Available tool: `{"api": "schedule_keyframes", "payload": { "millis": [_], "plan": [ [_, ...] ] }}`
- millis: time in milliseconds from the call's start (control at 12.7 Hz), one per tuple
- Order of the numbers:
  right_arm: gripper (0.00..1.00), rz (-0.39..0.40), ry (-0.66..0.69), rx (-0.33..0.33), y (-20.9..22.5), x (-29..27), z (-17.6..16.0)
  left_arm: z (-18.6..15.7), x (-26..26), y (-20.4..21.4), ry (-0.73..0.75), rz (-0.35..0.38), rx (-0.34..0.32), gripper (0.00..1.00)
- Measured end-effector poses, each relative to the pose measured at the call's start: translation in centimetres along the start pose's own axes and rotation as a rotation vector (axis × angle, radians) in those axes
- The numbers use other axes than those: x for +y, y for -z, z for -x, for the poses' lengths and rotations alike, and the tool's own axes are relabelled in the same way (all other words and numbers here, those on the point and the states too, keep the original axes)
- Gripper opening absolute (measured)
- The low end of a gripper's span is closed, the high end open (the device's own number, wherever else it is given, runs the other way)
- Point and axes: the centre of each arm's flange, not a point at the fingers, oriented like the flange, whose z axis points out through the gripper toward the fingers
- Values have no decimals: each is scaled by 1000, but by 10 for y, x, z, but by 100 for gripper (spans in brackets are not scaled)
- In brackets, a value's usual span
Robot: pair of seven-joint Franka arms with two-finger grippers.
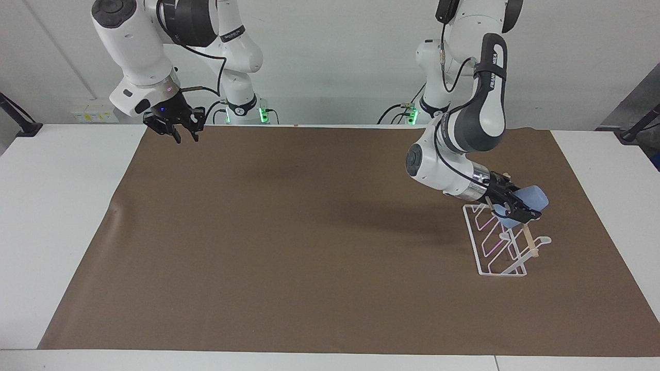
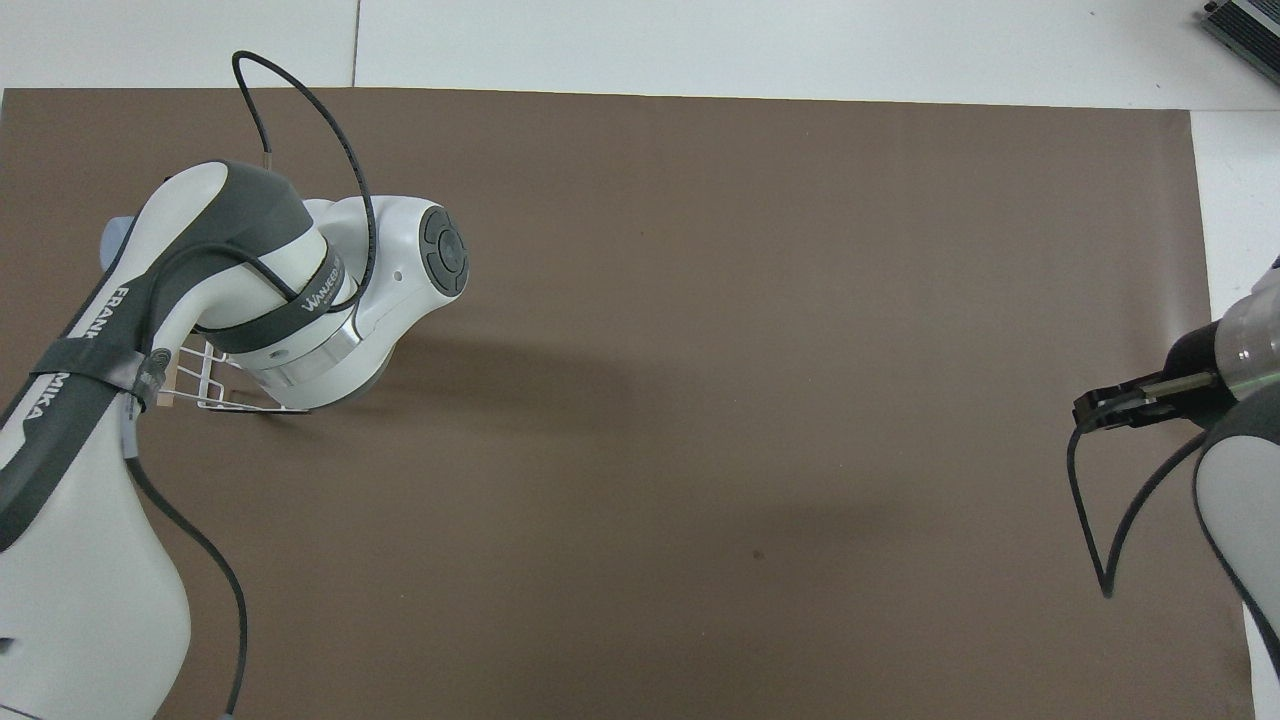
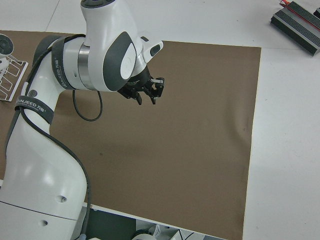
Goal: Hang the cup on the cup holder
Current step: 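Hang the blue cup on a rack hook with the left gripper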
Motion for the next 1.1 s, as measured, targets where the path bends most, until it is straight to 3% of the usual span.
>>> {"api": "schedule_keyframes", "payload": {
  "millis": [551,1102],
  "plan": [
    [47,7,20,12,6,-12,2,-7,-11,4,43,-95,53,81],
    [47,-37,15,26,7,5,6,-15,-16,-7,39,-116,67,81]
  ]
}}
